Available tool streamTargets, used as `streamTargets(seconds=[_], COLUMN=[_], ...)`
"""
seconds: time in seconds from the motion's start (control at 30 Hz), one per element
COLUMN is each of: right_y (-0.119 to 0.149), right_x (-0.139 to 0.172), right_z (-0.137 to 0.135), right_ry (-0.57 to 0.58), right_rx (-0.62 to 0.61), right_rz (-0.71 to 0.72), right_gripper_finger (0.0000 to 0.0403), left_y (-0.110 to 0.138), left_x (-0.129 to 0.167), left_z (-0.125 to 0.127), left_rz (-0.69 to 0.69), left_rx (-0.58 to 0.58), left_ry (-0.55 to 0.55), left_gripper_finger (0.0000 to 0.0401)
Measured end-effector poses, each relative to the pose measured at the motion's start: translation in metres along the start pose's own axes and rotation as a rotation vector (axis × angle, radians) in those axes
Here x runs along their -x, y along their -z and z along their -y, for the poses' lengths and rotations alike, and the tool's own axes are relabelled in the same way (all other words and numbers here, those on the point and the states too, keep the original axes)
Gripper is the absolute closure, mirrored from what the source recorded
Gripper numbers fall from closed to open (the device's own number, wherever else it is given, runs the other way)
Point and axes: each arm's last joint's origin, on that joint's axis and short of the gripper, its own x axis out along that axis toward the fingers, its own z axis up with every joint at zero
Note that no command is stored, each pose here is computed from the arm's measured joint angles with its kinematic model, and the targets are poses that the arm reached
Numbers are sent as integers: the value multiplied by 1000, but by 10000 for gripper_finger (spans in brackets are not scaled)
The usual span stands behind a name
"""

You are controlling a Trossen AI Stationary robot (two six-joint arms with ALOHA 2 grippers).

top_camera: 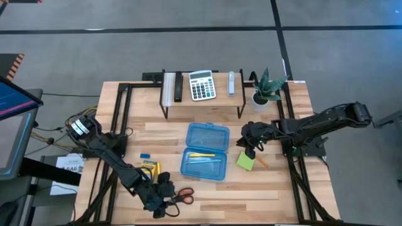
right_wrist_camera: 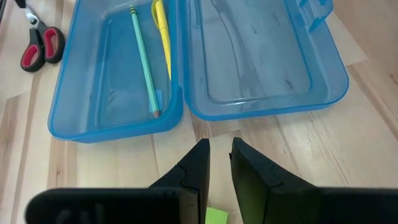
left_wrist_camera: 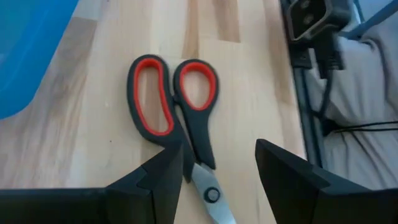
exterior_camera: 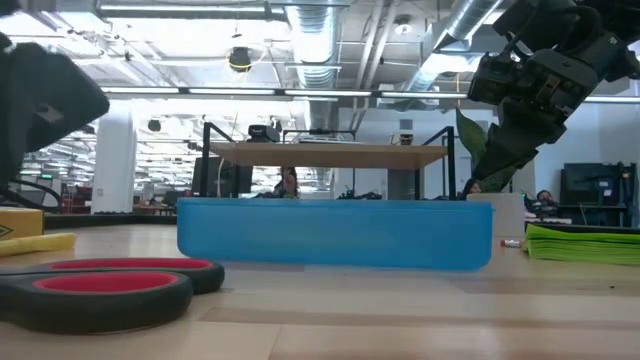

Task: Pack school essentials
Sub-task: Put the scissors into the blue supply box

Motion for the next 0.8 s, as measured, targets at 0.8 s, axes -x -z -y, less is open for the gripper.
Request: streamTargets(seconds=[0.8], right_y=[-2], right_x=[0], right_z=[-1], right_ry=[-8], right_rx=[1], right_rz=[17], right_gripper_finger=[315], left_y=[5], left_x=[-32], left_z=[3], left_rz=[-210], left_rx=[75], left_ry=[-68], left_gripper_finger=[213])
